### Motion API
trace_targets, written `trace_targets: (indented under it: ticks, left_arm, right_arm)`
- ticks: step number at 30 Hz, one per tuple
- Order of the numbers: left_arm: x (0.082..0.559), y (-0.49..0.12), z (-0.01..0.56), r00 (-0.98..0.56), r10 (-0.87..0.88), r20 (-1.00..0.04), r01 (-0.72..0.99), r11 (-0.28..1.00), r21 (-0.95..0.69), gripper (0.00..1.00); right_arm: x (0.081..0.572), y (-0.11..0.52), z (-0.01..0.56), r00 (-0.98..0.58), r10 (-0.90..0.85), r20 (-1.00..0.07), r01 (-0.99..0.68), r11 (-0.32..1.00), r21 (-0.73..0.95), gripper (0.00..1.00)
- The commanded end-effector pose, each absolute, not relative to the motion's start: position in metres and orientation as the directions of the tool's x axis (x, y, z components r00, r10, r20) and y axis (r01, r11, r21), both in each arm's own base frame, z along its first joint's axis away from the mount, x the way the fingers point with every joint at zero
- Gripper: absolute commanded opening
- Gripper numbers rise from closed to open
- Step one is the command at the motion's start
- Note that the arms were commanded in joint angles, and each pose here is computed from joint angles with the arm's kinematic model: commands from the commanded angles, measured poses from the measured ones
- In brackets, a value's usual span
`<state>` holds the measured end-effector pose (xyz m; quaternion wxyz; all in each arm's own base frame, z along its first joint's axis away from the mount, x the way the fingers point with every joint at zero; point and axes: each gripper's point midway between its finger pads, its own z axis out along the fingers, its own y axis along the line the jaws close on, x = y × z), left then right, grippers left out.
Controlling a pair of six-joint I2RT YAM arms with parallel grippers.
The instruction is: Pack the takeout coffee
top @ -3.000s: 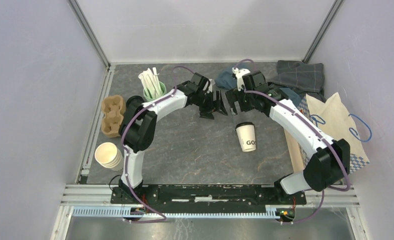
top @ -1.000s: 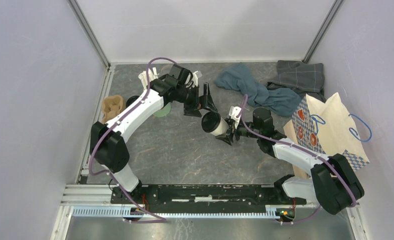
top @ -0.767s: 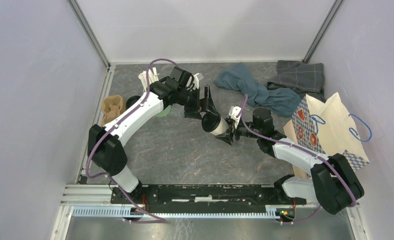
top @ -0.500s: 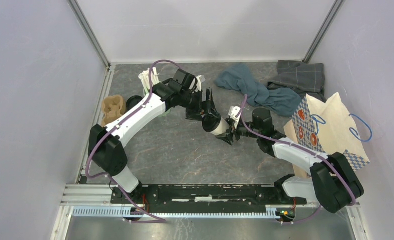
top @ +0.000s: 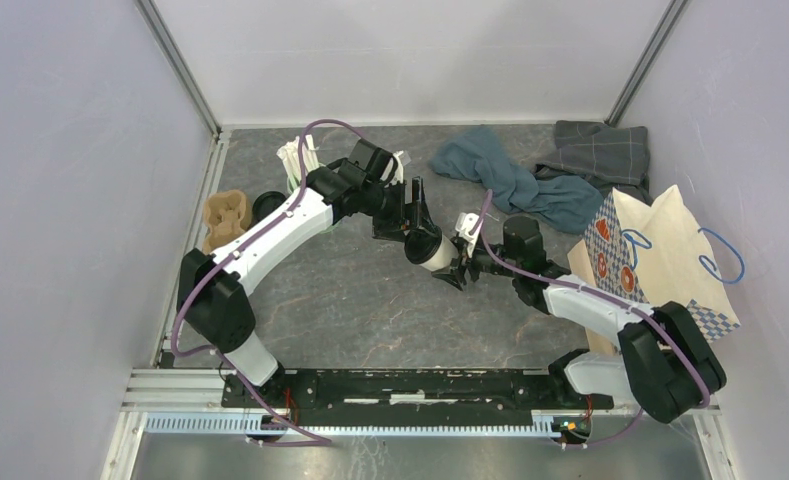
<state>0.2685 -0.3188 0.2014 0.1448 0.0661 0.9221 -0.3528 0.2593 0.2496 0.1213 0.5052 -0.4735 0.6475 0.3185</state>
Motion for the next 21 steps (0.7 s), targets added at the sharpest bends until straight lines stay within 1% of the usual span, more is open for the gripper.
trace_targets:
  ticks: [1, 5, 9, 12, 17, 18, 21]
  left_arm:
    - [0.275, -0.32, 0.212, -0.94, -0.019, -0.34, 0.21, 0.752, -0.625, 0.66]
    - [0.277, -0.319, 0.21, -0.937, -0.02, -0.35, 0.212, 0.762, -0.612, 0.63]
    - [0.284, -0.318, 0.209, -0.928, -0.02, -0.371, 0.22, 0.774, -0.594, 0.62]
    - [0.289, -0.318, 0.205, -0.924, -0.013, -0.382, 0.228, 0.784, -0.578, 0.61]
    - [0.306, -0.318, 0.201, -0.902, -0.004, -0.431, 0.245, 0.817, -0.522, 0.6]
    - [0.31, -0.317, 0.201, -0.896, 0.002, -0.444, 0.25, 0.829, -0.501, 0.6]
    - [0.322, -0.319, 0.2, -0.872, 0.031, -0.489, 0.266, 0.868, -0.419, 0.6]
  right_arm:
    - [0.279, 0.256, 0.145, 0.039, -0.263, -0.964, -0.913, 0.384, -0.141, 0.67]
    - [0.281, 0.256, 0.143, 0.029, -0.266, -0.964, -0.909, 0.394, -0.137, 0.74]
    - [0.283, 0.255, 0.138, 0.021, -0.287, -0.958, -0.899, 0.414, -0.143, 0.84]
    - [0.284, 0.253, 0.137, 0.023, -0.294, -0.956, -0.889, 0.431, -0.155, 0.98]
    - [0.291, 0.237, 0.137, -0.042, -0.337, -0.941, -0.845, 0.515, -0.147, 0.98]
    - [0.293, 0.232, 0.139, -0.064, -0.346, -0.936, -0.827, 0.544, -0.144, 0.98]
    - [0.303, 0.201, 0.146, -0.18, -0.38, -0.908, -0.71, 0.688, -0.147, 0.98]
